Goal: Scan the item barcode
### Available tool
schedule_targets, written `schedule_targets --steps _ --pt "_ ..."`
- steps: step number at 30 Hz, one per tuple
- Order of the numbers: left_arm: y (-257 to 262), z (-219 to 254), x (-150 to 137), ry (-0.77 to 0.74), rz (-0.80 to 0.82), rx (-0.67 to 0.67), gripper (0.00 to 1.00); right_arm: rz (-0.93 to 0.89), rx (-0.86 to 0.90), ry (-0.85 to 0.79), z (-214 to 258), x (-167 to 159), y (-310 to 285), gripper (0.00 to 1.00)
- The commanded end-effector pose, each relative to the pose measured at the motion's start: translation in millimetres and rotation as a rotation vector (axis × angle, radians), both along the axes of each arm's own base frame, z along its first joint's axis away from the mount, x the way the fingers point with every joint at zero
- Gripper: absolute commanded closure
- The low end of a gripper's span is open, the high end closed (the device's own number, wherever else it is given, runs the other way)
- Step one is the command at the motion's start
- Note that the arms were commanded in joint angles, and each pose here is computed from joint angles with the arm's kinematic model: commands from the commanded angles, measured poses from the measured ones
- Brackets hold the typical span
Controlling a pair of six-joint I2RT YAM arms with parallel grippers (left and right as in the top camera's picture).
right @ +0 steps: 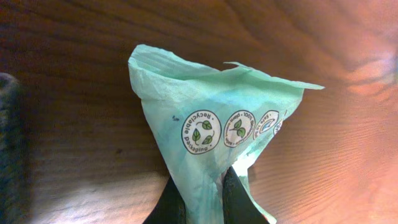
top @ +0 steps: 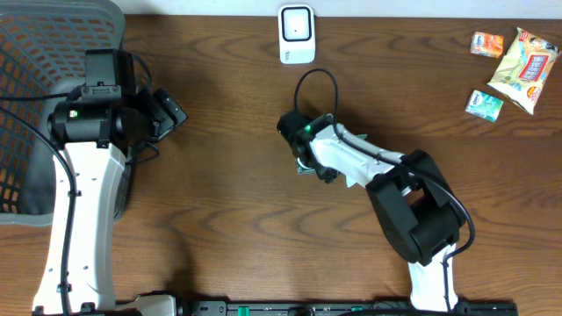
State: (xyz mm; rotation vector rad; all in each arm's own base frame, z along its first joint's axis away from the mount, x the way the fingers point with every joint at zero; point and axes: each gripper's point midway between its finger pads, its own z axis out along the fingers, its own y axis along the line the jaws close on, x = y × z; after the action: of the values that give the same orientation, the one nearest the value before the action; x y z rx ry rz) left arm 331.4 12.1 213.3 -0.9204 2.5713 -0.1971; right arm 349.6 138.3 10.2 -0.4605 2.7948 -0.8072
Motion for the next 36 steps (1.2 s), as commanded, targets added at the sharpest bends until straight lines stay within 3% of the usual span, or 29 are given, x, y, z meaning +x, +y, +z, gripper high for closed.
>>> schedule_targets --steps 1,9,15,20,25,31,36 --pt "4 -1 0 0.002 0.011 0.011 0.02 -0.024 0.259 0.139 -2 2 32 0.99" --pt "4 -1 0 0.002 0.011 0.011 0.02 0.098 0.919 0.386 51 18 79 0.99" --pt "4 -1 0 0.002 0.011 0.011 0.02 0.149 1.359 0.41 84 30 67 0.99" --pt "4 -1 0 0.002 0.011 0.011 0.02 0.09 1.588 0.39 81 28 49 0.99" --pt "4 -1 0 0.002 0.011 0.011 0.02 -0.048 1.639 0.383 46 13 21 0.97" --pt "4 -1 0 0.002 0.011 0.011 0.02 -0.283 1.43 0.344 8 15 -34 0.73" --pt "4 -1 0 0.002 0.011 0.011 0.02 -0.365 1.31 0.329 15 23 -70 0.57"
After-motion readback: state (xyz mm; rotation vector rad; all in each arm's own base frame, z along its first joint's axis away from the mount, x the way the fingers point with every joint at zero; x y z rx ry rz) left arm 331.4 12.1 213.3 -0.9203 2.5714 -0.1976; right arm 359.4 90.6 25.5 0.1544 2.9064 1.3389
